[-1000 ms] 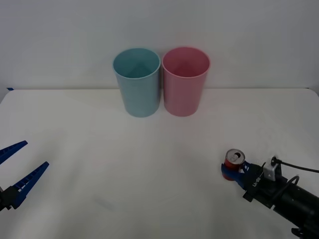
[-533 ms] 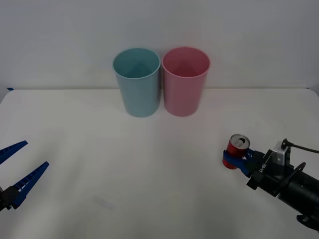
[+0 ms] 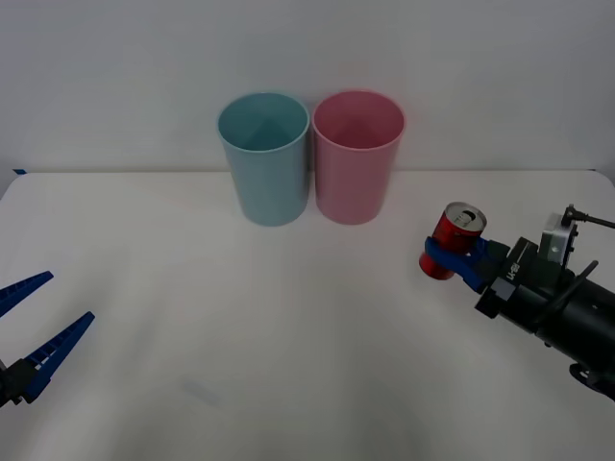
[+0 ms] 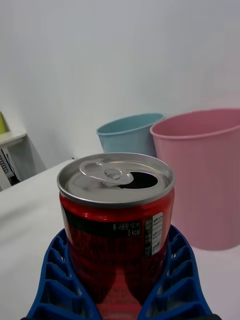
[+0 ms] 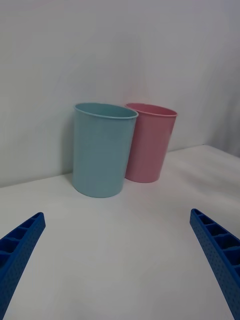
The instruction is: Grasp the object on the table and drop it into the matching bin: aluminum can to the light blue bin, PET bottle to the pink bin.
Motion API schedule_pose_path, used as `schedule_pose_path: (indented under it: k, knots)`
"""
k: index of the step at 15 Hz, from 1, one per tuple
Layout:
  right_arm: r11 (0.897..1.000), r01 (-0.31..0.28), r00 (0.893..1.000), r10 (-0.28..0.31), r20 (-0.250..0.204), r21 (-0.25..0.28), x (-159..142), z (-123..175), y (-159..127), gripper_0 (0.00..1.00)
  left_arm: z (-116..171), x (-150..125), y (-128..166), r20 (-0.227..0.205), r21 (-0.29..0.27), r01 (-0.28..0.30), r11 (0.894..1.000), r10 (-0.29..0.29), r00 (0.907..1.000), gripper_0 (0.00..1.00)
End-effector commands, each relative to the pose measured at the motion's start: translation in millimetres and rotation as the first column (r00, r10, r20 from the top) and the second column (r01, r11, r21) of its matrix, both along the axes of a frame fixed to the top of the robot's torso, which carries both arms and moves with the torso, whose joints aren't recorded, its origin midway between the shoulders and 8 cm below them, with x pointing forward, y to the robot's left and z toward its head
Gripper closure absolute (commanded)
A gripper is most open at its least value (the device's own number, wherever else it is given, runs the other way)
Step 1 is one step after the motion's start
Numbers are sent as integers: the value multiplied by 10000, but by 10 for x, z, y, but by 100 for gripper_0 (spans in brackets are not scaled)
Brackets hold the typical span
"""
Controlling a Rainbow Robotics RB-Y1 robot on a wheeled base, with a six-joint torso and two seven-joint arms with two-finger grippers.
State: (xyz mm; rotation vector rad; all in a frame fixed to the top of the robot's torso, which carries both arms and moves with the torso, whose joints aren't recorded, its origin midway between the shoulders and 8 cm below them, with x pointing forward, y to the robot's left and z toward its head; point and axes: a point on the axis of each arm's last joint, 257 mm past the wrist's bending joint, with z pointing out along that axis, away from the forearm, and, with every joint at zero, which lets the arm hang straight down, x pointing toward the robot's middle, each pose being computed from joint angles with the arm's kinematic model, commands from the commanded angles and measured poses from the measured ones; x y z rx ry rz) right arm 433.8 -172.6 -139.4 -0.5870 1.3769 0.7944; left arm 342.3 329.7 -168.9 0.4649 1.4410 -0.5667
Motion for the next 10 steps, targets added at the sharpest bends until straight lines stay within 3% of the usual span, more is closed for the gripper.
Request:
schedule_pose_path:
  k: [1,5,10]
  knots:
    - [9983,-398,9991,392,148,430,123,303,154,100,0,0,0,0,0,0,10000,0,10000,0]
    - [9957,-780,9944,741,759,508,344,699,507,100,0,0,0,0,0,0,10000,0,10000,0]
    - [9934,-1147,9839,1138,1377,-16,558,1070,1066,100,0,0,0,0,0,0,10000,0,10000,0]
